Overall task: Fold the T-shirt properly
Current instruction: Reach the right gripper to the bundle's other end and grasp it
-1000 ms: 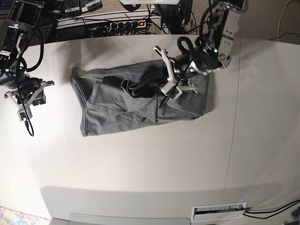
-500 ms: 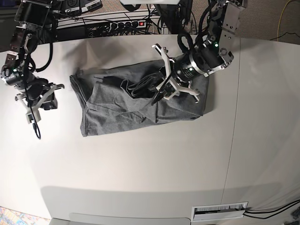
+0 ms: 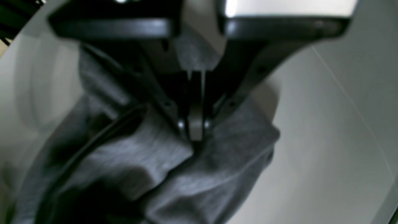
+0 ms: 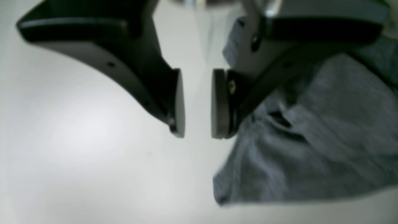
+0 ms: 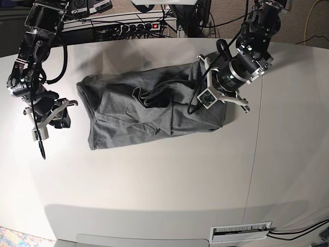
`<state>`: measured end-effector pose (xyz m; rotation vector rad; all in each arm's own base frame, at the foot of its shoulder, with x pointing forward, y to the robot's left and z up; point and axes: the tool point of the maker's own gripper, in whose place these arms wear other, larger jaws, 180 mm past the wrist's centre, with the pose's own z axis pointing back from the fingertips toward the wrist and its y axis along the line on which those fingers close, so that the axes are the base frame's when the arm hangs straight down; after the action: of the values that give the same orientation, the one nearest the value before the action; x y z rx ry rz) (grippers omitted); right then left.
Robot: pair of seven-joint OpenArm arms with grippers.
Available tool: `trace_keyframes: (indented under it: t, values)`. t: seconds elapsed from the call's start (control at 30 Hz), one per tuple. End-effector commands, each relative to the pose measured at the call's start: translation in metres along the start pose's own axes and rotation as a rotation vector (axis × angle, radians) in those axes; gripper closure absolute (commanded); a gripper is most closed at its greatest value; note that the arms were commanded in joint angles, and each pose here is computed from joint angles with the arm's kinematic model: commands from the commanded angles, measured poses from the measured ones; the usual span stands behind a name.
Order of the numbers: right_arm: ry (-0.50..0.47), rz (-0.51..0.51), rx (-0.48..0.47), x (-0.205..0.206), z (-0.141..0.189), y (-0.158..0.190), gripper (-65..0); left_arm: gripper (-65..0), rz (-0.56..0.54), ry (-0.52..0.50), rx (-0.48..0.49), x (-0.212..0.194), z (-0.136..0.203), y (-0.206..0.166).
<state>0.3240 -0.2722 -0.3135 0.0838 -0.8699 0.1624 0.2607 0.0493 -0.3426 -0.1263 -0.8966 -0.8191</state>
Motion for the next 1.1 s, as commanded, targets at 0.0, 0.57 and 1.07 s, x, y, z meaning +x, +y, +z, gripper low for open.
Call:
trace_keyframes:
  t: [0.0,0.57,1.07]
  values:
    - [-0.079,0.004,0.014,0.025,0.003,0.002,-17.8,0.0,0.007,-0.044,0.021,0.011,0.002,0.008]
    - [0.064,-0.323,0.302,-0.003,-0.058,0.034,-32.7,0.0,0.024,-0.036,0.009,0.004,0.003,0.004]
    - [0.169,-0.313,0.422,-0.015,-0.062,0.063,-32.7,0.0,0.026,-0.052,0.007,0.006,0.003,0.003]
